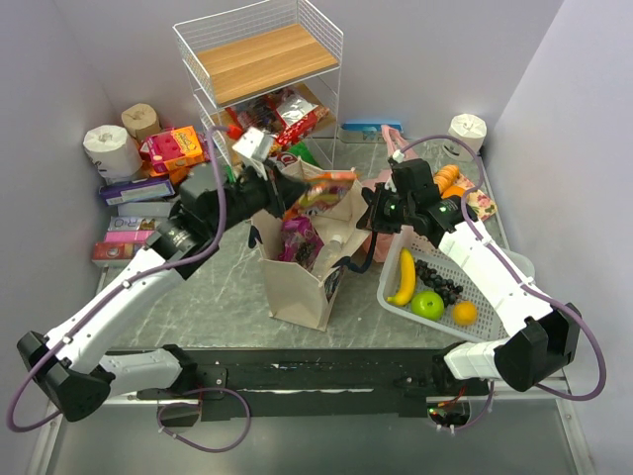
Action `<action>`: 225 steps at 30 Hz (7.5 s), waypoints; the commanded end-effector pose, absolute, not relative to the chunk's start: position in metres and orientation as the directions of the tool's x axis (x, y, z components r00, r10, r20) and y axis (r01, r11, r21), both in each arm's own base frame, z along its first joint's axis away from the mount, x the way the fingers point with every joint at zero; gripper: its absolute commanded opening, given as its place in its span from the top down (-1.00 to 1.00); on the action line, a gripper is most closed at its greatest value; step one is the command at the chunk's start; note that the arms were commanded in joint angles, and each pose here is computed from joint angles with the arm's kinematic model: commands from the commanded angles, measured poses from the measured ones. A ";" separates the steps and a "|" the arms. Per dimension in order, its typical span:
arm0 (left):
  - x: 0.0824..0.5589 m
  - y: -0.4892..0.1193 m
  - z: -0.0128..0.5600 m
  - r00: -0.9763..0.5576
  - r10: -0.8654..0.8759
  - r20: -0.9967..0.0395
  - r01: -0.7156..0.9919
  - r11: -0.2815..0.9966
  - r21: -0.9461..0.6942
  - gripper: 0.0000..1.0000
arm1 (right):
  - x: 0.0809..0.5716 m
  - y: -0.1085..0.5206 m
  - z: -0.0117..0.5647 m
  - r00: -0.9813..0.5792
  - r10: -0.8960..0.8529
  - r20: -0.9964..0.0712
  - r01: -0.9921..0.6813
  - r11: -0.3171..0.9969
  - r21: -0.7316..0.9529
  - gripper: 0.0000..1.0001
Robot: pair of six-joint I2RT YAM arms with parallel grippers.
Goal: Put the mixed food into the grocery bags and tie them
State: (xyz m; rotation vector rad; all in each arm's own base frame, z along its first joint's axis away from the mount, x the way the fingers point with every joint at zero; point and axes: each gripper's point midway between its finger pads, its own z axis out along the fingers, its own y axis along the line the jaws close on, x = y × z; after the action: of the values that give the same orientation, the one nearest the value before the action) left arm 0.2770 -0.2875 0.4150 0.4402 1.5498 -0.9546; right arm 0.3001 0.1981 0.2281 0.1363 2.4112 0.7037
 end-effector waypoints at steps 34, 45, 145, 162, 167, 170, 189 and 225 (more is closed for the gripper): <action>0.339 -0.195 0.329 -0.404 -0.100 -0.909 0.148 0.974 -0.173 -0.93 | 0.319 0.176 0.276 -0.674 0.312 -0.670 -0.086 0.867 0.491 0.88; 0.322 -0.191 0.268 -0.586 -0.213 -0.782 0.169 0.911 -0.375 -0.91 | 0.319 0.178 0.275 -0.678 0.308 -0.667 -0.092 0.865 0.493 0.88; 0.305 -0.243 0.538 0.289 -0.186 -0.939 0.569 0.822 0.012 0.98 | 0.316 0.192 0.273 -0.697 0.332 -0.635 -0.111 0.826 0.553 0.89; 0.247 -0.250 0.541 0.089 -0.317 -0.944 0.749 0.646 -0.146 0.98 | 0.317 0.191 0.272 -0.698 0.333 -0.634 -0.104 0.829 0.550 0.89; 0.261 -0.276 0.456 -0.104 -0.119 -0.987 0.760 0.631 -0.156 0.84 | 0.317 0.192 0.272 -0.698 0.329 -0.637 -0.107 0.831 0.546 0.89; 0.264 -0.279 0.434 -0.191 -0.081 -0.978 0.739 0.644 -0.198 -0.63 | 0.317 0.190 0.272 -0.694 0.329 -0.640 -0.102 0.835 0.541 0.89; 0.314 -0.170 0.308 -0.651 -0.187 -0.736 0.179 0.904 -0.388 -0.93 | 0.313 0.187 0.268 -0.697 0.324 -0.640 -0.102 0.839 0.535 0.88; 0.268 0.042 0.336 -0.508 -0.153 -0.847 -0.443 0.890 0.105 0.99 | 0.184 0.459 0.339 -0.756 -0.150 -0.637 -0.629 0.435 0.644 1.00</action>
State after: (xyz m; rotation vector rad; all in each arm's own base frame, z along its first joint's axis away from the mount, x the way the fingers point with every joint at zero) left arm 0.2675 -0.0178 0.2730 -0.2076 2.4214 0.1420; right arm 0.2061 0.4218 0.2423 -0.5279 2.4656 0.9802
